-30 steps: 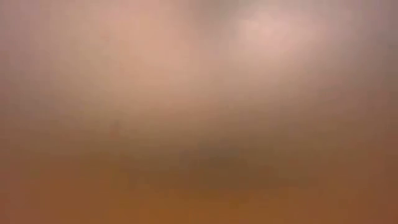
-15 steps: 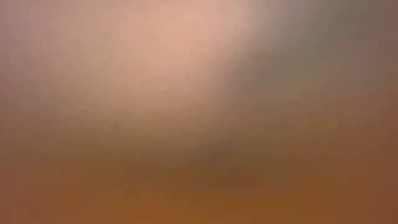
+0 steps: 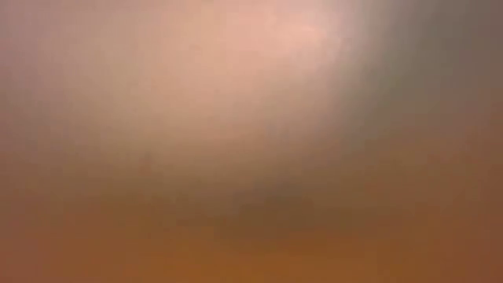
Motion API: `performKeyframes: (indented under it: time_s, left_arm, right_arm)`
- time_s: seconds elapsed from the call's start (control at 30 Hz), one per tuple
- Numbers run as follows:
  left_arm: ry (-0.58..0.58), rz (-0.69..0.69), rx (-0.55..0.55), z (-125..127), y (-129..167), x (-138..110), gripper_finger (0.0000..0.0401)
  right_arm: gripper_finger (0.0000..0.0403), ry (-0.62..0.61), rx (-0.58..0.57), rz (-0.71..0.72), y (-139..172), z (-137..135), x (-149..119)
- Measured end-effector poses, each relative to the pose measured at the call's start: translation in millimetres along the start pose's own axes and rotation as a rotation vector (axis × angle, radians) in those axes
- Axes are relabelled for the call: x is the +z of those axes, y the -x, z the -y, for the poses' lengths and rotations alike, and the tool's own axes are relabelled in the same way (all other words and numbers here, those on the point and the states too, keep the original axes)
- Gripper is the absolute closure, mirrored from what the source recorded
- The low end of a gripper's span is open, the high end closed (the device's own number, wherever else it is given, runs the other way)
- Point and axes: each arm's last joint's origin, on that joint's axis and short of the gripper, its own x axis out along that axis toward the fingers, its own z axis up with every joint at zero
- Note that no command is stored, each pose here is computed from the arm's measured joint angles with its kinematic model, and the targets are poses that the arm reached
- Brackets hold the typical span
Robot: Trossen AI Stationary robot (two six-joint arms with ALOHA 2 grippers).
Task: Pick & Place USB Port
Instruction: Put the left blue HDMI cable into the green bin
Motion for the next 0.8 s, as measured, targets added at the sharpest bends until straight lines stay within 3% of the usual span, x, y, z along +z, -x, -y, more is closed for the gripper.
performKeyframes:
  time_s: [0.43,0.7,0.8]
  left_arm:
    - [0.053,-0.024,-0.003,-1.4,1.2,-2.5,0.0244]
    - [0.045,-0.047,0.001,-1.9,1.3,-5.2,0.0244]
    - [0.044,-0.048,0.001,-1.6,1.0,-5.3,0.0244]
  right_arm:
    - [0.0206,0.028,0.217,-0.242,-1.1,13.0,-47.2]
    - [0.0206,0.008,0.516,-0.302,6.1,-2.1,-47.2]
    - [0.0206,-0.003,0.544,-0.291,8.7,-5.7,-46.6]
